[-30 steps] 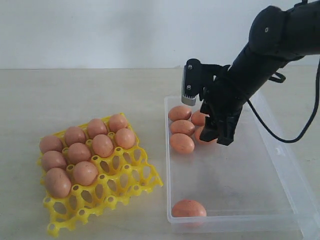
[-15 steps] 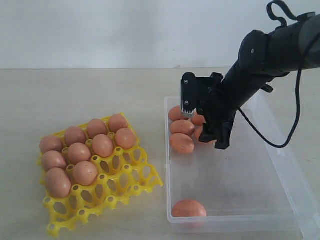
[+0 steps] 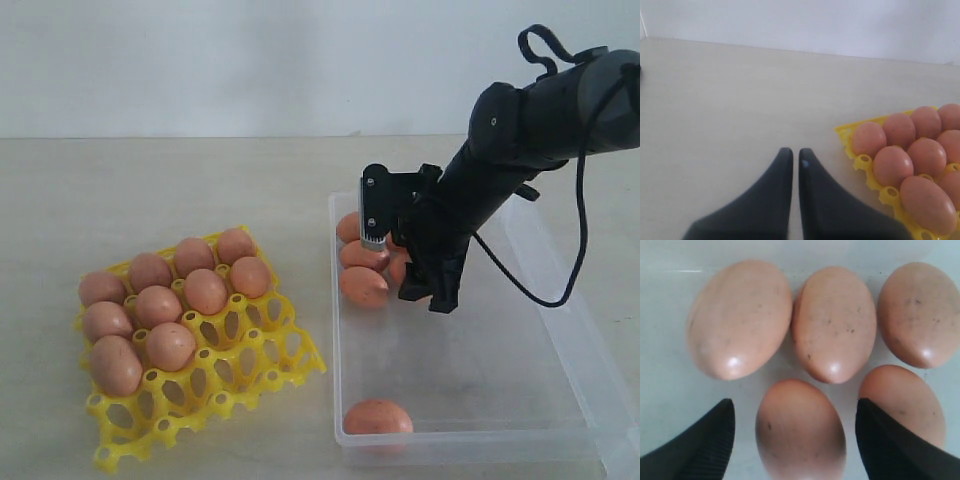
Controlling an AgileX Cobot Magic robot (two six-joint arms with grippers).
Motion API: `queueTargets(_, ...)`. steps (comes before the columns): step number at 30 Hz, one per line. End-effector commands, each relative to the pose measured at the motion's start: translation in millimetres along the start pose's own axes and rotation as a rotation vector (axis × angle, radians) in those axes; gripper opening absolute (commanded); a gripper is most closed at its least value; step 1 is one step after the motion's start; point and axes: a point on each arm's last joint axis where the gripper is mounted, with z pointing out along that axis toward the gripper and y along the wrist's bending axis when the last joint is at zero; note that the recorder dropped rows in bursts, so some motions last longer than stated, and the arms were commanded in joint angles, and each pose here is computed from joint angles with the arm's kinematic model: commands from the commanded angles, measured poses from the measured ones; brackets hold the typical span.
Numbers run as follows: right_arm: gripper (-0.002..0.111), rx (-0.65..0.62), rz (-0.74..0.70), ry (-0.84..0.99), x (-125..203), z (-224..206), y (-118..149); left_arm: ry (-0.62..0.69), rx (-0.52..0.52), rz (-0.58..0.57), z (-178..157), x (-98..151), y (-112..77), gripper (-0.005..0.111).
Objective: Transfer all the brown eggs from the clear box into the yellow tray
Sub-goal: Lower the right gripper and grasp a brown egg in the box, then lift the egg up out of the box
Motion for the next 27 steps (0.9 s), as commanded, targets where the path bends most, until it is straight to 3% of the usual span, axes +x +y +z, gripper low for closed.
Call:
queueTargets(1, 0.061, -0.019, -0.008, 0.008, 1, 5, 1, -0.005, -0.002, 0.002, 0, 0, 0.1, 0.004)
queueTargets(9, 0.056, -0.057, -0.001, 0.022, 5, 17, 5, -0.005, -0.002, 0.002, 0, 0, 0.1, 0.004)
queueTargets(14, 0.021, -0.060, 0.017, 0.023, 5, 17, 6, -0.005, -0.002, 0.002, 0, 0, 0.1, 0.004)
queueTargets(16, 0.003, -0.064, 0.091, 0.025, 5, 17, 6, -0.005, -0.002, 0.002, 0, 0, 0.1, 0.004)
queueTargets(17, 0.000, -0.065, 0.145, 0.027, 5, 17, 6, -0.005, -0.002, 0.002, 0, 0, 0.1, 0.004)
queueTargets(27, 0.000, -0.097, 0.428, 0.052, 6, 17, 10, -0.005, -0.002, 0.002, 0, 0, 0.1, 0.004)
